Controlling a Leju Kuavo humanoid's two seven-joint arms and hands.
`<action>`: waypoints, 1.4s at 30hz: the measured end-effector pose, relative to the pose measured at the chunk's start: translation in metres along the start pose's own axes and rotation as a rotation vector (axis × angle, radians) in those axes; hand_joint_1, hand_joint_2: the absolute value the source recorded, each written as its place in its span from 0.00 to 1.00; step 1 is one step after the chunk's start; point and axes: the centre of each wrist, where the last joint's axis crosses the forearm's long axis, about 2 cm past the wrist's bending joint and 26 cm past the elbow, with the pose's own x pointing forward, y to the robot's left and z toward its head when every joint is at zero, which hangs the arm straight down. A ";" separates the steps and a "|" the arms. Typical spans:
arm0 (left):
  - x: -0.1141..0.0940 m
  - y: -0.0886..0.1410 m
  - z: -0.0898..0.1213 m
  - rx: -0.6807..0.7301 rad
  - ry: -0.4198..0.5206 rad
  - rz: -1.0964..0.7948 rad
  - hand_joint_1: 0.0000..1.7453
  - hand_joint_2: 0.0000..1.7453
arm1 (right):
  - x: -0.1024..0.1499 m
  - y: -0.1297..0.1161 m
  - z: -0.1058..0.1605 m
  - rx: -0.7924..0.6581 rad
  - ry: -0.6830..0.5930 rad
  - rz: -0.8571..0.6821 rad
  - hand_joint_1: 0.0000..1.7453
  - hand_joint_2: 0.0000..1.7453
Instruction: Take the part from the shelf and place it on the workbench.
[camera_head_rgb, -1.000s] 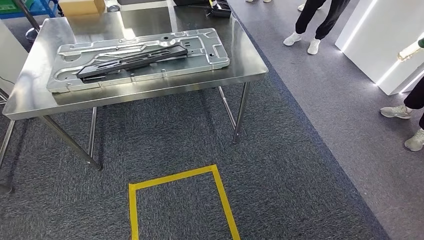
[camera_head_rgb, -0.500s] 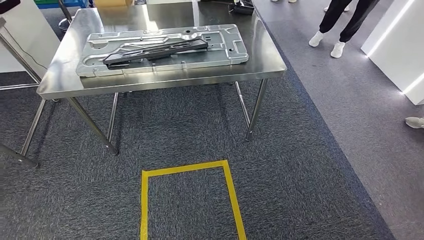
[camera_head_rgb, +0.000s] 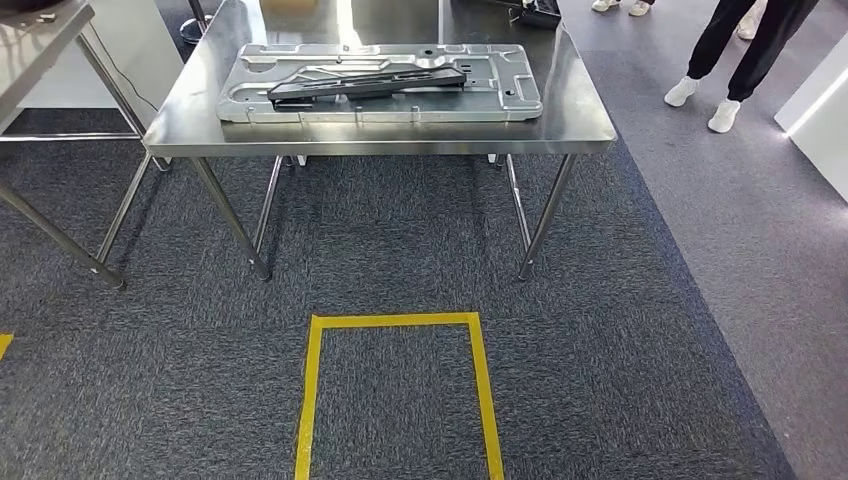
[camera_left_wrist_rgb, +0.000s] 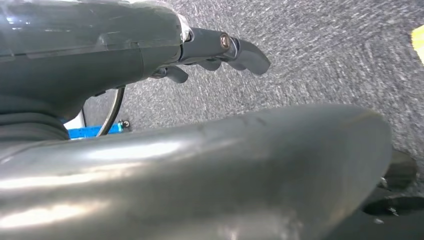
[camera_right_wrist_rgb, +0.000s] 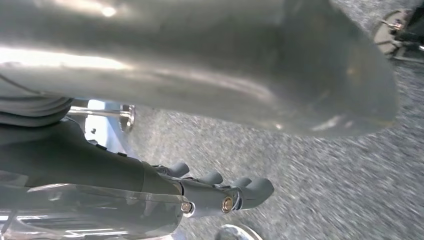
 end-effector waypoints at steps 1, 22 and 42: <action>0.000 0.000 0.000 0.000 0.000 0.000 0.00 0.00 | -0.001 0.000 0.000 0.001 0.001 0.000 0.00 0.00; -0.004 -0.002 0.000 -0.002 0.005 0.002 0.00 0.00 | -0.005 0.002 -0.001 0.006 0.006 0.006 0.00 0.00; -0.007 -0.003 0.000 -0.004 0.006 0.003 0.00 0.00 | -0.003 0.004 0.000 0.001 -0.012 0.007 0.00 0.50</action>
